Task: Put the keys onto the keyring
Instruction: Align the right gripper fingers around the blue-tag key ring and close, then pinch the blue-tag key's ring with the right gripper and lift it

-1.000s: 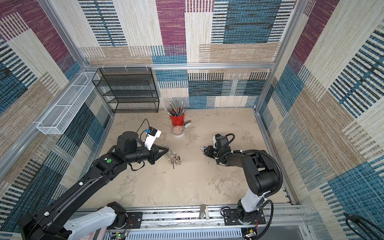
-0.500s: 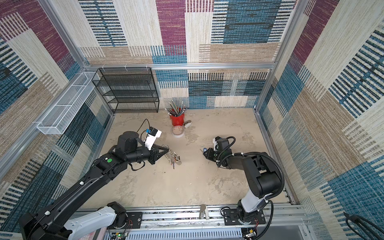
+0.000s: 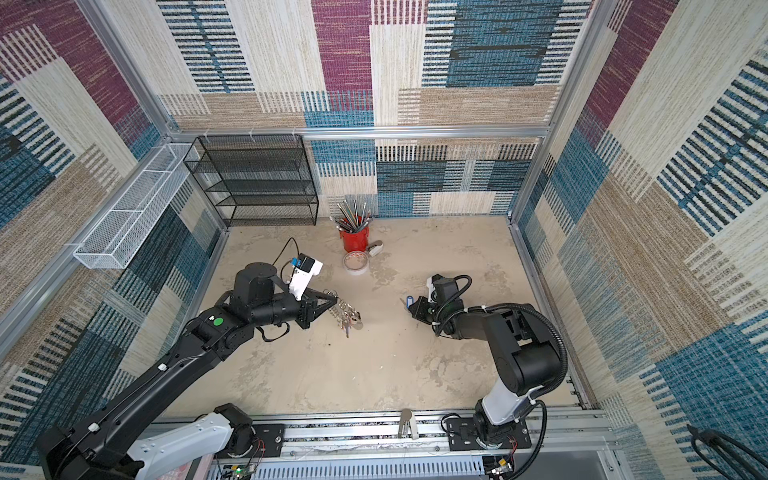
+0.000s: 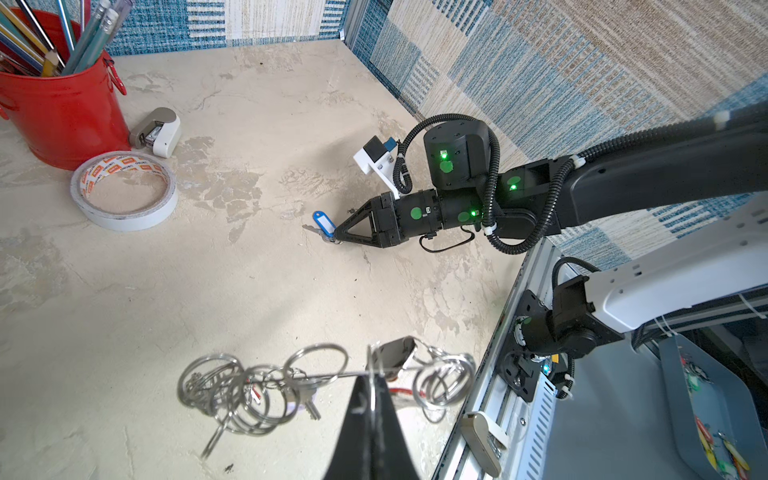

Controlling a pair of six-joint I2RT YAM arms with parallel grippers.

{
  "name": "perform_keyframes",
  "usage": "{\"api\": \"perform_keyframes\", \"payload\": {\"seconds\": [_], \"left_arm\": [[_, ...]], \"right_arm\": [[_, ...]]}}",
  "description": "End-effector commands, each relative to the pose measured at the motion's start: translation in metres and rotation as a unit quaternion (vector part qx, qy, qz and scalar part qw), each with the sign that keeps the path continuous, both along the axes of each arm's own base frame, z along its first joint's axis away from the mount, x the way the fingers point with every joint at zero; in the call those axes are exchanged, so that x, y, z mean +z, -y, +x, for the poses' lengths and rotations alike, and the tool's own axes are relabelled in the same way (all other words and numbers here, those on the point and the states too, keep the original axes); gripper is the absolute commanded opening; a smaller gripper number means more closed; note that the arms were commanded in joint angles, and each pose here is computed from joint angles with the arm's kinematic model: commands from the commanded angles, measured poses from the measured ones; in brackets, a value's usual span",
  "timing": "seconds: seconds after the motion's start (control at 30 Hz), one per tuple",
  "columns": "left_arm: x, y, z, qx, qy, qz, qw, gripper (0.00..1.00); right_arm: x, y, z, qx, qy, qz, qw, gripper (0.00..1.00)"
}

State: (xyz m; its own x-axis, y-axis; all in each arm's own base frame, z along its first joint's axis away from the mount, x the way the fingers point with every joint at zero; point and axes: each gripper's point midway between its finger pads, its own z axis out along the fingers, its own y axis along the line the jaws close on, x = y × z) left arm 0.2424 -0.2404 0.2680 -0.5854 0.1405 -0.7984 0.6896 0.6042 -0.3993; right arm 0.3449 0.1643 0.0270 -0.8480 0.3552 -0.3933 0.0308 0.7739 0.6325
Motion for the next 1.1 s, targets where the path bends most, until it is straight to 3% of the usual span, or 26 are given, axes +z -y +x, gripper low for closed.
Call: {"api": "perform_keyframes", "payload": {"seconds": [0.0,0.2,0.63,1.07], "left_arm": [[0.018,0.005,0.002,-0.006,0.02,-0.026,0.999,0.0],[0.019,0.005,0.001,-0.007,0.021,-0.028,0.999,0.0],[0.02,0.004,0.001,-0.007,0.022,-0.029,0.999,0.0],[0.021,0.004,0.001,-0.005,0.024,-0.028,0.999,0.0]], "right_arm": [[0.0,0.002,-0.003,-0.007,-0.005,-0.003,1.0,0.15],[0.007,0.001,-0.001,-0.005,0.006,0.001,1.0,0.05],[0.013,-0.004,0.008,-0.005,0.021,0.018,1.0,0.0],[0.007,-0.008,0.011,0.001,0.014,0.025,1.0,0.16]]}}
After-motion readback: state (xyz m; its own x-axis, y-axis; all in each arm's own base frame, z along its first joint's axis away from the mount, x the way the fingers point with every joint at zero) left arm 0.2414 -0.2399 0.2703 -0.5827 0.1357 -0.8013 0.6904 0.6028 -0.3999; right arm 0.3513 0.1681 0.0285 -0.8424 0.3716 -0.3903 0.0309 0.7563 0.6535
